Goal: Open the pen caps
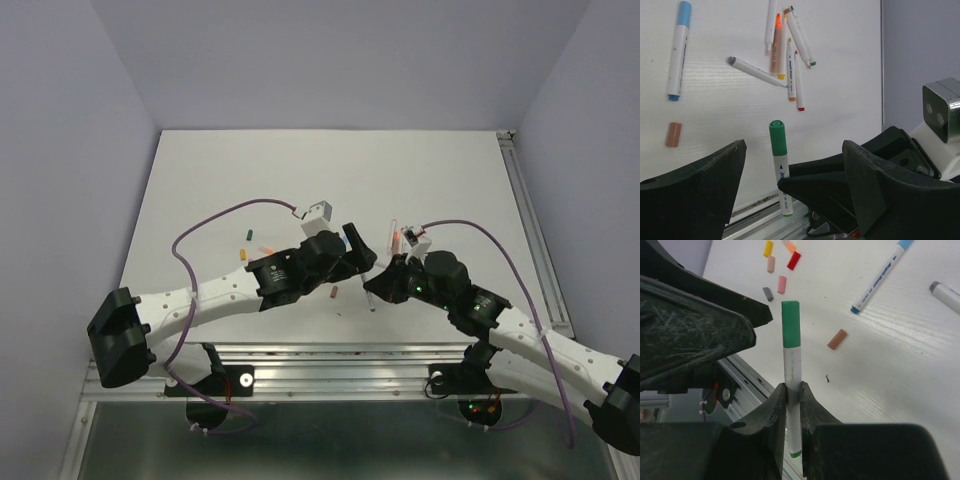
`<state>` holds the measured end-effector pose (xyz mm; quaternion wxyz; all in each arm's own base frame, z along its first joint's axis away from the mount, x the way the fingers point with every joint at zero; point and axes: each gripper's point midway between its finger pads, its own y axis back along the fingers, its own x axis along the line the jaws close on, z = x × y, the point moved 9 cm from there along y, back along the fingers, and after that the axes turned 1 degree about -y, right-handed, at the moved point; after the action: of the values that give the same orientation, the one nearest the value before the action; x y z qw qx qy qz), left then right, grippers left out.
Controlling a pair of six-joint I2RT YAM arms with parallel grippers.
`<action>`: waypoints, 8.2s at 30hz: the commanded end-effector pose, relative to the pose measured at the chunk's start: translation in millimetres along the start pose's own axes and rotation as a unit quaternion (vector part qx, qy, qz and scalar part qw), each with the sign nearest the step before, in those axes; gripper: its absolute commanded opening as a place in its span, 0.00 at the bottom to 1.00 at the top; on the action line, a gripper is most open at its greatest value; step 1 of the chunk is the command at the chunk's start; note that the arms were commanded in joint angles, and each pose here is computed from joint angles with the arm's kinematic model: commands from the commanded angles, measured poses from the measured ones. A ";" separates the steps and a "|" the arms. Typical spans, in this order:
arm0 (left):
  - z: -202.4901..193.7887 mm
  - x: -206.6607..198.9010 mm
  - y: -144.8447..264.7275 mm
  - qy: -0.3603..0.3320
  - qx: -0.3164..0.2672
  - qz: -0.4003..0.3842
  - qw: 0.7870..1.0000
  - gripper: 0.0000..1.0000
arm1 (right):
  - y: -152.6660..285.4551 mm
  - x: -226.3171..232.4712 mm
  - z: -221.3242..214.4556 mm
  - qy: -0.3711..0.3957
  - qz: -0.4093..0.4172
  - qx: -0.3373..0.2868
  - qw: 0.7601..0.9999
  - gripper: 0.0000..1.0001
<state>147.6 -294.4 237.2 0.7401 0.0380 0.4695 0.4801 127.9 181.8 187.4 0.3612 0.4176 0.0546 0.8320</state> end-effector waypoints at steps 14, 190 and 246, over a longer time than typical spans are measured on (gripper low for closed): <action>6.3 -7.6 -2.6 0.032 -0.029 -0.017 0.999 0.59 | 6.9 32.6 20.6 -0.014 0.110 -0.049 0.993 0.01; 31.5 96.5 -190.7 -0.275 0.173 0.261 0.909 0.50 | 16.4 -139.4 31.4 -0.115 -0.464 -0.058 0.876 1.00; 15.3 -14.2 -44.9 0.108 -0.044 0.046 0.992 0.00 | -20.8 -6.2 16.9 -0.099 0.067 0.012 0.993 0.43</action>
<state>186.3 -325.8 215.6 0.6621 0.0231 0.5206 0.5385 150.6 182.6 175.4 0.3174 0.5203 0.0374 0.7919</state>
